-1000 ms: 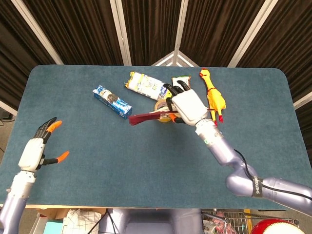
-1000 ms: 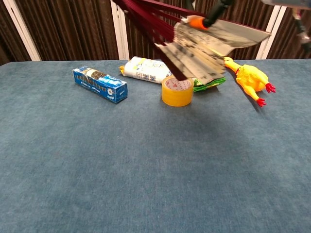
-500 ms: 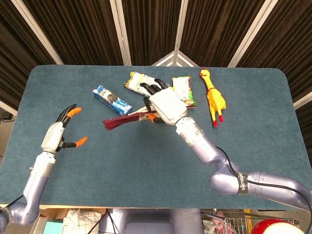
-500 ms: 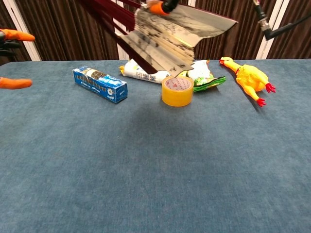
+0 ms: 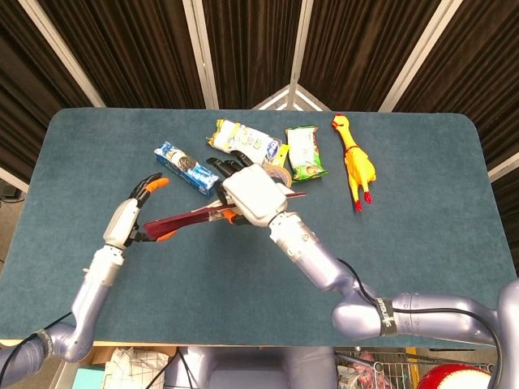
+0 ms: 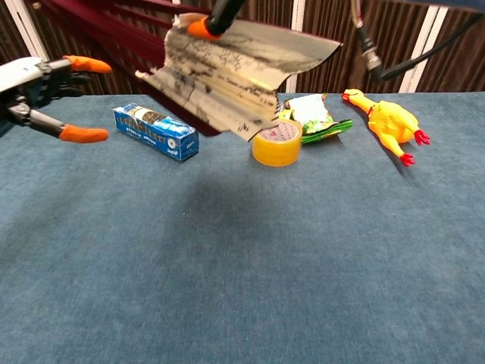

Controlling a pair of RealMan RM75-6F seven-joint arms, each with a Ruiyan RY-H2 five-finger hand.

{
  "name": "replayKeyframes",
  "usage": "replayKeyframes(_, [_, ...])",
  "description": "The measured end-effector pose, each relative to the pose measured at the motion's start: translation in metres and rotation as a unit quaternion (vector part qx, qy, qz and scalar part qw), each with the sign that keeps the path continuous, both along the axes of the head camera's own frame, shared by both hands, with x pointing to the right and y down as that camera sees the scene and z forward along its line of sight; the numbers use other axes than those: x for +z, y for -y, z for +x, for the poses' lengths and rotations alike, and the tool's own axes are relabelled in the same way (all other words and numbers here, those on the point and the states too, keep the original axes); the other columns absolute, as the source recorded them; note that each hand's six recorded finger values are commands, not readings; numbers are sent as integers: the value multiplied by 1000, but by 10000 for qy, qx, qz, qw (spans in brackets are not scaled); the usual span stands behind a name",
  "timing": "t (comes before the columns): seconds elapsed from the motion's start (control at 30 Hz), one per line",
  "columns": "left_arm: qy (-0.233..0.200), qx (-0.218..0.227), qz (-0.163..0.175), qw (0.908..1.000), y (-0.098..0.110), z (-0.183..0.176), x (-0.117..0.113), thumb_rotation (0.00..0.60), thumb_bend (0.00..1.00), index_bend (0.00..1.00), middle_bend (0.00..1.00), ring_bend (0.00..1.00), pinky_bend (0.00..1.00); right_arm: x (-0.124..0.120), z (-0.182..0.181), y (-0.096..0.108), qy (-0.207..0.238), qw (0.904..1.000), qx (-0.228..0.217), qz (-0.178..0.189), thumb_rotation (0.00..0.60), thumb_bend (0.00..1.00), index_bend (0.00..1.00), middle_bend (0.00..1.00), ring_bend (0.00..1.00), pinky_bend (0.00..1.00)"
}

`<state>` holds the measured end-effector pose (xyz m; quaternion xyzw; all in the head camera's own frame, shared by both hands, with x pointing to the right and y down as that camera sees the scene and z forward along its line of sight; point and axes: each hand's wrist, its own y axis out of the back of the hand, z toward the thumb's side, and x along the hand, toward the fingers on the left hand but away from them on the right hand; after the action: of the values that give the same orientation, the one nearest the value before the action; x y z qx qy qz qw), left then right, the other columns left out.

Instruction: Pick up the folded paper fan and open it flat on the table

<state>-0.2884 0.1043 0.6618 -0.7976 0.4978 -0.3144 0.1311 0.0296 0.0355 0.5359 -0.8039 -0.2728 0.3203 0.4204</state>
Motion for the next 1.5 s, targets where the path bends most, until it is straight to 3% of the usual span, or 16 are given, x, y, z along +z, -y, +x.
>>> replayKeyframes(0.53, [-609, 239, -497, 9966, -18, 57, 29, 600, 228, 277, 104, 0, 0, -16, -5, -10, 171, 9998, -73, 24, 600, 500, 786, 166, 240, 124])
replayKeyframes(0.83, [-1036, 0, -304, 9941, -15, 71, 27, 600, 236, 305, 131, 0, 6, -25, 4, -9, 179, 9998, 11, 57, 600, 500, 794, 167, 240, 134])
replayKeyframes(1.0, [-1182, 5, -304, 9925, -14, 78, 25, 600, 319, 349, 158, 0, 6, -25, 9, -11, 155, 9999, 30, 42, 600, 500, 794, 166, 240, 134])
replayKeyframes(1.5, [-1225, 78, -234, 9922, -12, 98, 25, 600, 364, 408, 209, 0, 15, -22, 14, -15, 163, 9999, 18, -15, 600, 501, 803, 166, 240, 134])
